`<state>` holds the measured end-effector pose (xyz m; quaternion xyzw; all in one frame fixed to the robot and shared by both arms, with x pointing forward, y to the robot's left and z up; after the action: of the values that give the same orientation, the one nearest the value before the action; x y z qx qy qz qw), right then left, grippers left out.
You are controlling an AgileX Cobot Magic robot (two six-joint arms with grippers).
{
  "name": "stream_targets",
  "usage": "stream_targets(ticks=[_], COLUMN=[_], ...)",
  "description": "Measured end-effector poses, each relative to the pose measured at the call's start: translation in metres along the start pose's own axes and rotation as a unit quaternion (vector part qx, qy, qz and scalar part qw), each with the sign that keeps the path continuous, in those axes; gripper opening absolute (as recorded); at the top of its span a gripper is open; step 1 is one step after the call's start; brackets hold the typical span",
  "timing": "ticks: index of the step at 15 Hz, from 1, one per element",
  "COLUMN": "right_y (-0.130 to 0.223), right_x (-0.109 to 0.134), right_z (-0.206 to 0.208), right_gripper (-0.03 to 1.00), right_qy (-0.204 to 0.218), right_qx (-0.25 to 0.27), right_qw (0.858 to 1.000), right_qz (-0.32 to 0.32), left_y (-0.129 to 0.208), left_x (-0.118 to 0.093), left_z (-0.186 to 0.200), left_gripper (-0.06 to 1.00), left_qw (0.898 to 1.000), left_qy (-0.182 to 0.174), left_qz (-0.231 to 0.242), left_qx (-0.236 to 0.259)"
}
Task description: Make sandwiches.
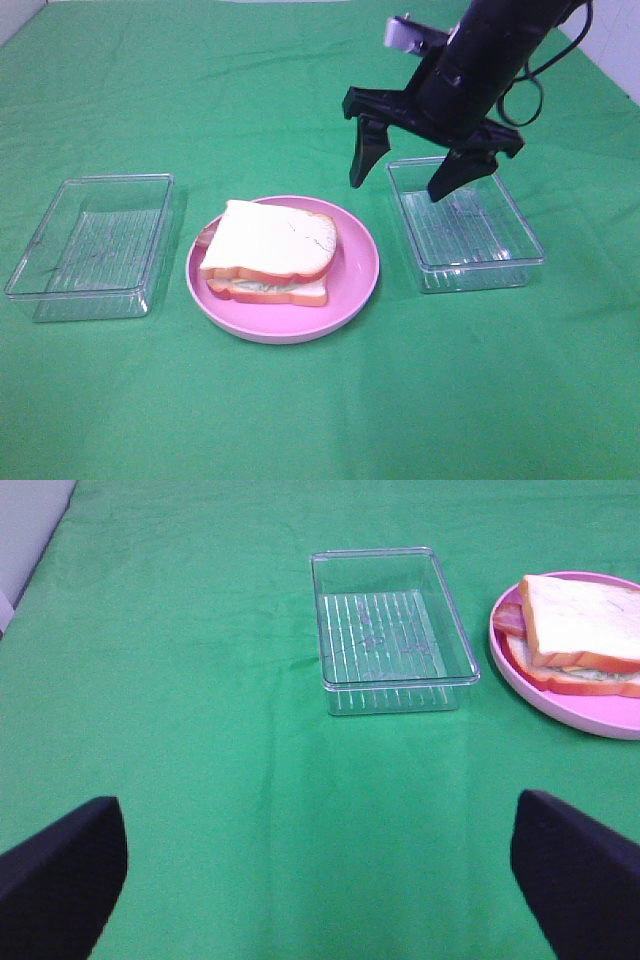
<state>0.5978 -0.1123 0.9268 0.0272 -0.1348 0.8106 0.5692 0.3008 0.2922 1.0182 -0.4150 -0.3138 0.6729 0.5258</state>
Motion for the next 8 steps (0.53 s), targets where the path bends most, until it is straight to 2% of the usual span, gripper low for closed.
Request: stream_targets(ticks=[2, 3, 4, 5, 6, 8], right_y=[-0.001, -0.002, 0.000, 0.004, 0.007, 0.023], right_x=[-0.014, -0.018, -0.033, -0.087, -0.104, -0.156], right_z=[0.035, 0.042, 0.053, 0.070, 0.074, 0.088], right_gripper=[0.82, 0.82, 0.82, 0.82, 0.82, 0.82], right_qy=[0.053, 0.060, 0.073, 0.110, 0.121, 0.150], right_qx=[-0.018, -0.019, -0.014, -0.009, -0.008, 0.007], right_qw=[0.998, 0.998, 0.997, 0.993, 0.991, 0.983], right_qz=[0.019, 0.019, 0.006, -0.044, -0.059, -0.108], left_y=[0.000, 0.000, 0.000, 0.000, 0.000, 0.000], left_x=[0.000, 0.000, 0.000, 0.000, 0.000, 0.000], left_z=[0.000, 0.000, 0.000, 0.000, 0.000, 0.000], left_gripper=[0.97, 0.97, 0.97, 0.97, 0.97, 0.97], left_qw=[1.000, 1.000, 1.000, 1.000, 1.000, 1.000], left_qy=[0.000, 0.000, 0.000, 0.000, 0.000, 0.000], left_qz=[0.000, 0.000, 0.000, 0.000, 0.000, 0.000], left_qx=[0.000, 0.000, 0.000, 0.000, 0.000, 0.000])
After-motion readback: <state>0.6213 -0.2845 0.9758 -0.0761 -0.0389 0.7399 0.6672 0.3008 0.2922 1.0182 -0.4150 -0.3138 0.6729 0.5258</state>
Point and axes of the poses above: a point on each arm's last joint axis where the gripper is mounted, z pointing back along that axis away from the gripper, x along the wrist's bending axis when the last joint is at zero, y = z × x, the point moved 8 cm from there along -z, pointing out along that axis toward the gripper, and after that the axes turned 12 degrees about z, right-handed, at the moved point
